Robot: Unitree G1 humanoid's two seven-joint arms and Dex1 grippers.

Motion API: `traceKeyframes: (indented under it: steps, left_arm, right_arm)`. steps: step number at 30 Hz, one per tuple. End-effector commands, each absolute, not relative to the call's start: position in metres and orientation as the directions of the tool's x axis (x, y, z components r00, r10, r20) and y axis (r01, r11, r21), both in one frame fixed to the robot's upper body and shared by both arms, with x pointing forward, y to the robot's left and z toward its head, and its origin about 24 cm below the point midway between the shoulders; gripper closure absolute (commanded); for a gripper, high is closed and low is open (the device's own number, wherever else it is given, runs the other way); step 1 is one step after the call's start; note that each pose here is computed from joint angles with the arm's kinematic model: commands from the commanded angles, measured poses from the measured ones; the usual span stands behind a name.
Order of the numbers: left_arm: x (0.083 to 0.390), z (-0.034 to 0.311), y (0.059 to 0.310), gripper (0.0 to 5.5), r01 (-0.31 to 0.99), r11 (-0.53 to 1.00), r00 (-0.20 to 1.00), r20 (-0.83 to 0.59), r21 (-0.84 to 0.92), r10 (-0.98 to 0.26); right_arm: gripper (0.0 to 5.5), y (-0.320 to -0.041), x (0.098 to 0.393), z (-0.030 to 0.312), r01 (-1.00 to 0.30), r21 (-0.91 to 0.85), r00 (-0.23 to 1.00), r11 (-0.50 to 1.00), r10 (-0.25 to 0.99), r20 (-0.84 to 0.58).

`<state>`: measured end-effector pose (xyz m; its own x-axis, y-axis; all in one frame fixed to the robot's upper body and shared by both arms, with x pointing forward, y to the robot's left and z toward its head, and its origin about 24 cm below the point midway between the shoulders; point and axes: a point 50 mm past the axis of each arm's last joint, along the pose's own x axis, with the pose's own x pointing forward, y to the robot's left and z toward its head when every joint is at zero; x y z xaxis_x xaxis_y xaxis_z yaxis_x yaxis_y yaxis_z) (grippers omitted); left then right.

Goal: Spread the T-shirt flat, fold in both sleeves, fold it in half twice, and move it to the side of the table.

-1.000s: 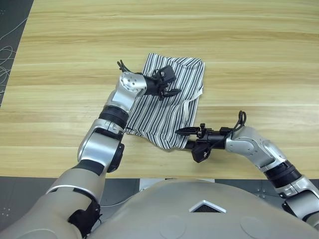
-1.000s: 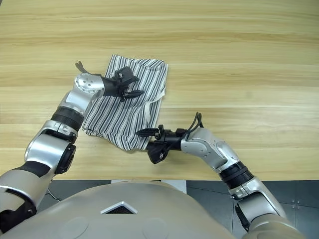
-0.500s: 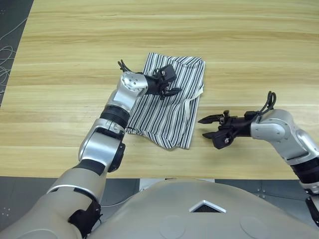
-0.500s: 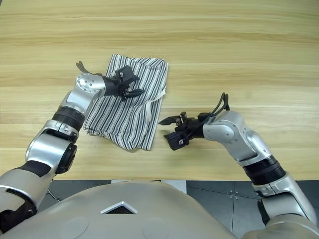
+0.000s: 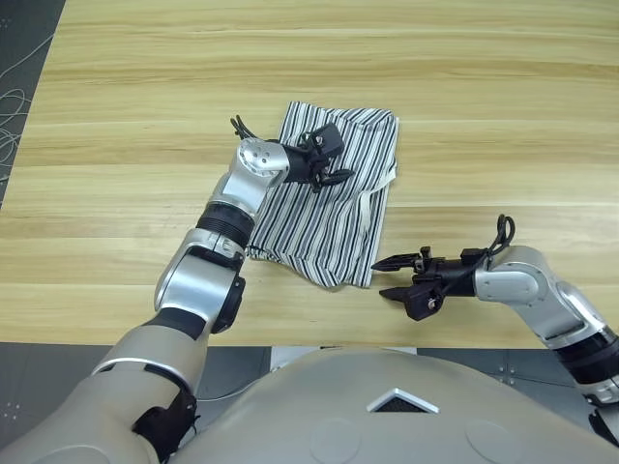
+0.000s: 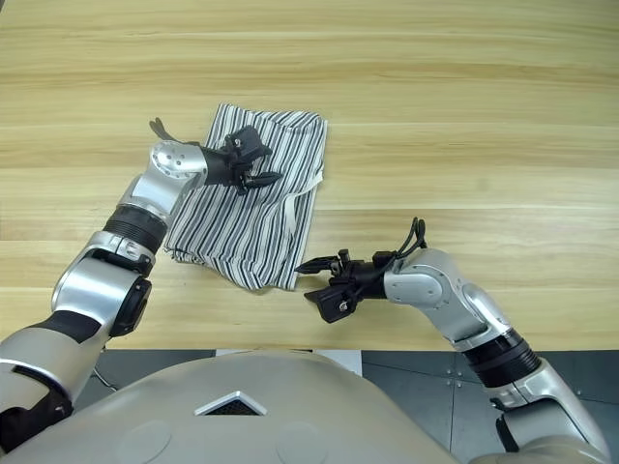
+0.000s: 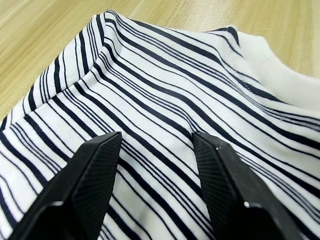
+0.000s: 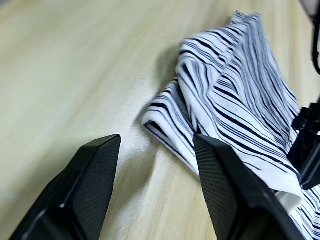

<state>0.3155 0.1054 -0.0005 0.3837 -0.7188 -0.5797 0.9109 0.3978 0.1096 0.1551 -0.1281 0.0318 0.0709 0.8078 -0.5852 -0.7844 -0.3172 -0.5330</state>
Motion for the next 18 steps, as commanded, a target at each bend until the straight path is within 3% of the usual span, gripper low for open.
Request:
traceKeyframes:
  steps: [1, 5, 8, 13, 18]
  left_arm:
    - [0.289, -0.041, 0.121, 2.86, 0.906, 0.424, 0.297, -0.725, 0.007, -0.622]
    - [0.290, -0.040, 0.120, 2.82, 0.907, 0.420, 0.296, -0.723, 0.009, -0.624]
    - [0.290, -0.039, 0.121, 2.82, 0.907, 0.421, 0.297, -0.723, 0.009, -0.624]
    - [0.290, -0.039, 0.119, 2.82, 0.908, 0.419, 0.295, -0.721, 0.007, -0.627]
    - [0.290, -0.039, 0.117, 2.82, 0.908, 0.419, 0.295, -0.717, 0.005, -0.631]
  right_arm:
    - [2.83, -0.115, 0.154, 0.018, -0.784, -0.558, 0.093, -0.272, 0.837, -0.539]
    - [2.25, -0.114, 0.148, 0.010, -0.796, -0.523, 0.045, -0.305, 0.832, -0.553]
    - [2.25, -0.118, 0.141, 0.011, -0.821, -0.455, -0.022, -0.344, 0.816, -0.578]
    - [2.25, -0.109, 0.157, 0.012, -0.793, -0.550, 0.114, -0.263, 0.822, -0.558]
    - [2.25, -0.107, 0.160, 0.009, -0.749, -0.594, 0.136, -0.294, 0.809, -0.572]
